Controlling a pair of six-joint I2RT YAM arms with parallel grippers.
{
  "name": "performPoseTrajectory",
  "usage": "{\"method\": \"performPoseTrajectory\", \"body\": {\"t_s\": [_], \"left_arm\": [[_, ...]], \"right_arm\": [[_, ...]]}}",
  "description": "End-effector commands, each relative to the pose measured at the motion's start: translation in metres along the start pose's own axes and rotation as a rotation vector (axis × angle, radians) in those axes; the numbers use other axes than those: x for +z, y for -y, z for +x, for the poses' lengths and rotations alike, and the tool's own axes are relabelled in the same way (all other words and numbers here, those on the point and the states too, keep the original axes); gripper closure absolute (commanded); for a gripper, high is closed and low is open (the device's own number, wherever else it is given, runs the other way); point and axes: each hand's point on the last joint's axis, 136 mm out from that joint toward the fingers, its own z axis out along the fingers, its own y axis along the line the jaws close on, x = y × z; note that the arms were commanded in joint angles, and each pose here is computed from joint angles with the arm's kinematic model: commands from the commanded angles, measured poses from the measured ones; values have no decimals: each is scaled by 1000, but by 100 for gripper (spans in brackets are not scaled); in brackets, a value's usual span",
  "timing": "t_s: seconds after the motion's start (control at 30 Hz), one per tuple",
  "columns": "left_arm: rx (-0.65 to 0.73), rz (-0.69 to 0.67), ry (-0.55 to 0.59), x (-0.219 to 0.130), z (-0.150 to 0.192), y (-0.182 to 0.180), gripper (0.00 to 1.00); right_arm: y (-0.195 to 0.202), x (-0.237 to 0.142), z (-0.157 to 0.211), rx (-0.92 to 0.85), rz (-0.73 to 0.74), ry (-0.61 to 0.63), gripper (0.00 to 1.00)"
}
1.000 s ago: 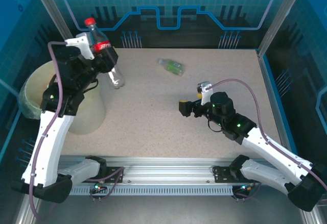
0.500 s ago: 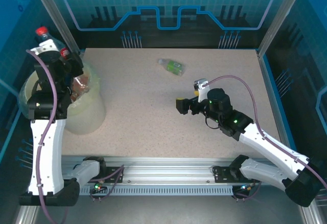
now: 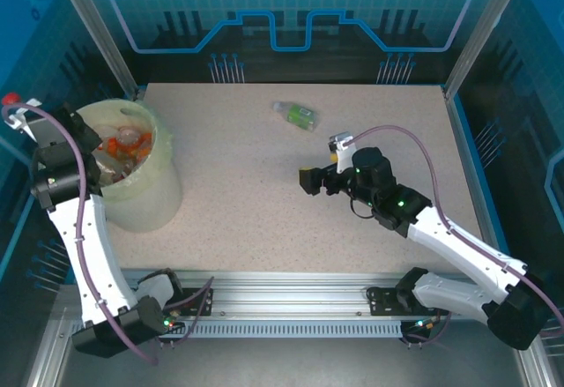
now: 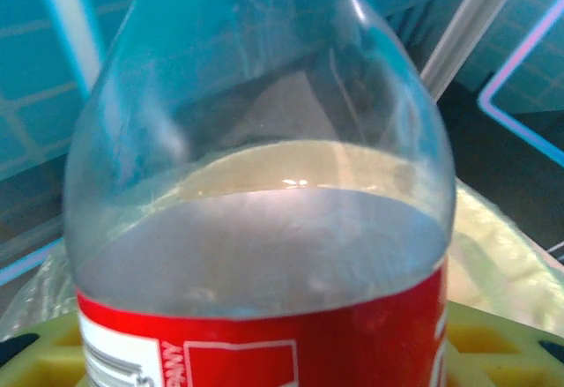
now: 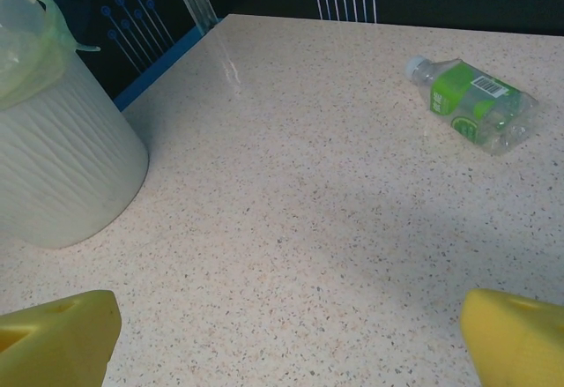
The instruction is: Put the plastic bottles in the bin
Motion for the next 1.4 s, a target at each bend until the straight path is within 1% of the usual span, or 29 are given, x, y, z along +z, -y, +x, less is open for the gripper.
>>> {"method": "performPoseTrajectory", "body": {"t_s": [0.0,0.1,0.17,0.27,0.37,0.43,0.5,0.57,0.77,0.93,1.07,1.17,1.27,1.37], "left_arm": [[-44,1,-62,12,10,-4,55],[-44,-4,-137,17,23,-4,53],[-58,-16,-163,19,30,-6,45],[-79,1,-200,24,39,-2,41],[-83,52,-281,32,50,12,35],[-57,68,-317,34,55,21,23],[-28,76,-326,34,55,27,14],[-22,83,-323,33,53,29,10],[-12,112,-308,25,48,37,7],[18,157,-302,20,48,52,1],[28,194,-286,10,43,63,1],[39,242,-241,-4,33,75,1],[46,233,-163,-15,19,74,1],[16,293,-130,-30,12,82,1]], "right_arm": [[-15,0,-17,-27,-43,11,0],[-16,1,-18,-28,-45,-3,0],[-17,2,-18,-21,-50,-4,0],[-19,1,-20,-13,-56,-1,0],[-19,0,-21,-12,-50,-1,0],[-18,-1,-21,-14,-45,2,0],[-18,-2,-22,-14,-45,4,0],[-18,-2,-22,-15,-45,5,0],[-18,0,-21,-22,-43,1,0],[-18,2,-19,-18,-44,-7,0],[-17,1,-17,-19,-39,-12,0],[-16,0,-16,-18,-31,-11,0],[-14,-3,-14,-15,-24,-8,0],[-11,-5,-12,-11,-14,-4,0]]}}
